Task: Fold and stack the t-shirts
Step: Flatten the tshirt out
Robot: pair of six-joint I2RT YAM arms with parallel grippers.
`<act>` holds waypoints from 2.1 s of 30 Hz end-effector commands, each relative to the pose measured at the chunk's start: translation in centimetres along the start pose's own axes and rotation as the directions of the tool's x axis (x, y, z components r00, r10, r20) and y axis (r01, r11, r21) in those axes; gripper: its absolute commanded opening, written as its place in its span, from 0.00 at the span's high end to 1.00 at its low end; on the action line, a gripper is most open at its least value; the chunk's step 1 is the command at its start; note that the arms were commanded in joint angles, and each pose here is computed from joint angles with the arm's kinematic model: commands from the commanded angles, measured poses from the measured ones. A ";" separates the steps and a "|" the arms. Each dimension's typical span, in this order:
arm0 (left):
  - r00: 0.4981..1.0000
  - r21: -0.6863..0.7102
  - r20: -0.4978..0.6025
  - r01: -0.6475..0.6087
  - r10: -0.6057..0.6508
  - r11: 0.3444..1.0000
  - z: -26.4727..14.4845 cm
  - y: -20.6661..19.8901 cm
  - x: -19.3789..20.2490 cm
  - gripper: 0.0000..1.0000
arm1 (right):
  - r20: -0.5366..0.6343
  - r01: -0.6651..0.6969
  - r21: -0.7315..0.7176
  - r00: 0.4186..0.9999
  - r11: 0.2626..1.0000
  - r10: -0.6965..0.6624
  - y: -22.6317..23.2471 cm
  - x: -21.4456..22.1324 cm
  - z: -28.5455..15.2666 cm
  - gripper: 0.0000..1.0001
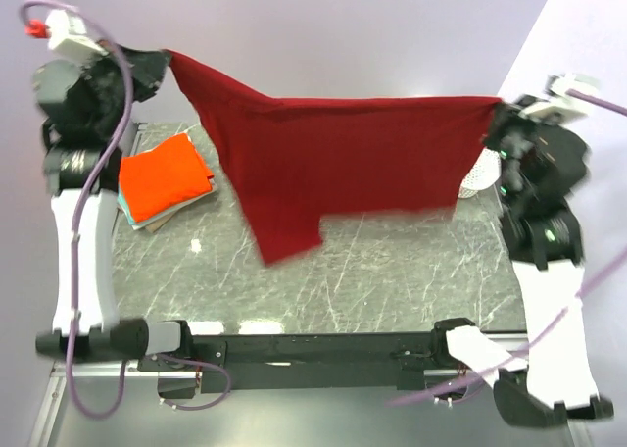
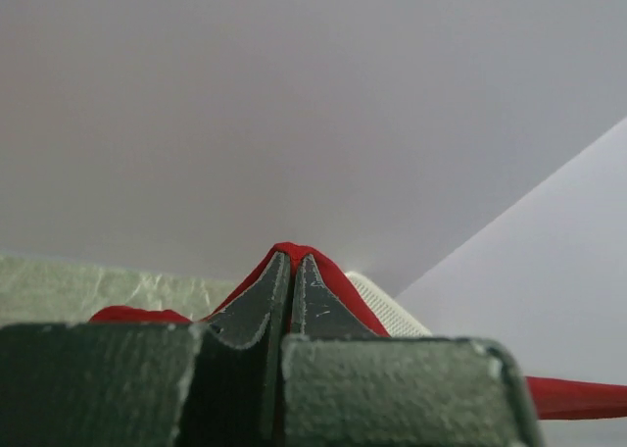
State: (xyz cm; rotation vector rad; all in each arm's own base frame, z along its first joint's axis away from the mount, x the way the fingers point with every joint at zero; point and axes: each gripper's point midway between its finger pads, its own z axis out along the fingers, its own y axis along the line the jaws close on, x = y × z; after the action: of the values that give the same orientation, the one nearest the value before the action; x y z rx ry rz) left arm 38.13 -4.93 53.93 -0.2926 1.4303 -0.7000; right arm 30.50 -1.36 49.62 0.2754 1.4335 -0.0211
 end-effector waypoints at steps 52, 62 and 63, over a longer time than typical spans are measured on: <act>0.745 -0.182 -0.658 -0.018 -0.108 0.983 3.3 12.5 31.4 0.10 | -0.592 0.038 0.050 0.806 0.998 -0.001 -1.8 27.0 7.5 0.26; 0.647 -0.325 -0.734 -0.069 -0.205 0.943 -2.9 17.5 37.5 0.09 | -0.855 -0.225 -0.010 0.508 0.974 0.109 5.0 36.5 -2.4 0.32; 0.645 -0.330 -0.735 -0.073 -0.208 0.941 -3.1 17.7 37.8 0.09 | -0.858 -0.240 -0.003 0.500 0.971 0.121 5.1 36.9 -2.7 0.32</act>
State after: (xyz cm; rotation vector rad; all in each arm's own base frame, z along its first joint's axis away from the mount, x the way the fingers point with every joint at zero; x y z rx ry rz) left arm 39.09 -13.62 12.76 -0.3453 2.4194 -0.6979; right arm 37.08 7.67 16.55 0.2820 2.2979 0.3080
